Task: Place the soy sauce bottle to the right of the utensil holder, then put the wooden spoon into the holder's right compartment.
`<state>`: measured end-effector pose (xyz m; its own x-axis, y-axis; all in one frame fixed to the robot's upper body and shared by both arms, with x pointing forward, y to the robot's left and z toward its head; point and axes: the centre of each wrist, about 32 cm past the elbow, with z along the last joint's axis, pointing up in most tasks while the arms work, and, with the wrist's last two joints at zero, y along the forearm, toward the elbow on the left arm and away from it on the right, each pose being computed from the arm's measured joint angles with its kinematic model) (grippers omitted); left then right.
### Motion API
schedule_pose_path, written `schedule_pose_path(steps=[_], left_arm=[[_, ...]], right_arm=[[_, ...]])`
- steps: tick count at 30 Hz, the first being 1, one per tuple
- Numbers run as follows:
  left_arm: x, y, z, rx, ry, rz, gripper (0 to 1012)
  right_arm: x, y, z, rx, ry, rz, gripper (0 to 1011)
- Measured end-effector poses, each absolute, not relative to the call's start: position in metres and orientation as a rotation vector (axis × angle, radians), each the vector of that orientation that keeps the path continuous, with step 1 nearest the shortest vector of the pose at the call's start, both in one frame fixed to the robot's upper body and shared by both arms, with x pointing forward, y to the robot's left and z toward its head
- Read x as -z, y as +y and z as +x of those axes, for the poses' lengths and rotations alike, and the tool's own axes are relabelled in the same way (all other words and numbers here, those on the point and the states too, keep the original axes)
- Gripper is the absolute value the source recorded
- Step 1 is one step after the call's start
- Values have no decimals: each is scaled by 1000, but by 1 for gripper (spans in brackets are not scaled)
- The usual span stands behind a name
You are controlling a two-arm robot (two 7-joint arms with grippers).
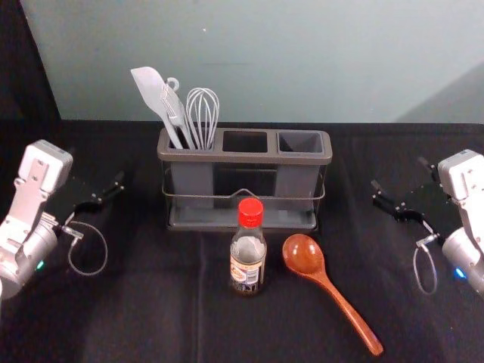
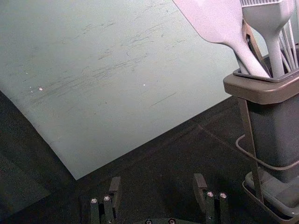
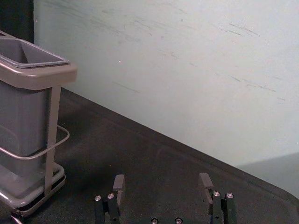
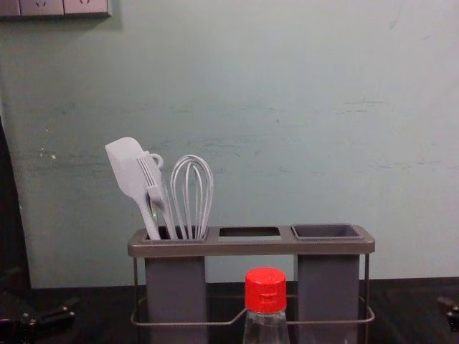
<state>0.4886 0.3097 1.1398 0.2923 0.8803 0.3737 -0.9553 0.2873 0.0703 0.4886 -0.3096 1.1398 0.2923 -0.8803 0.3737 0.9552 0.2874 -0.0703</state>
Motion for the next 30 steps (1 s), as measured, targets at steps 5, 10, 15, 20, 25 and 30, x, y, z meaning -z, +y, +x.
schedule_pose_path(steps=[5, 10, 15, 20, 25, 30], left_arm=[[-1140, 310, 489, -1248, -285, 304, 1000], [-1140, 310, 489, -1248, -285, 304, 1000], [-1140, 310, 489, -1248, -285, 304, 1000], [-1140, 310, 489, -1248, -285, 305, 1000], [-1140, 310, 489, -1248, -285, 304, 1000], [-1140, 310, 489, -1248, -285, 304, 1000]], right_arm=[[-1140, -310, 489, 1248, -285, -304, 1003], [-1140, -310, 489, 1248, -285, -304, 1003], [-1140, -310, 489, 1248, -285, -304, 1003], [-1140, -310, 489, 1248, -285, -305, 1003], [-1140, -310, 489, 1248, -285, -304, 1003], [-1140, -310, 489, 1248, -285, -304, 1003]])
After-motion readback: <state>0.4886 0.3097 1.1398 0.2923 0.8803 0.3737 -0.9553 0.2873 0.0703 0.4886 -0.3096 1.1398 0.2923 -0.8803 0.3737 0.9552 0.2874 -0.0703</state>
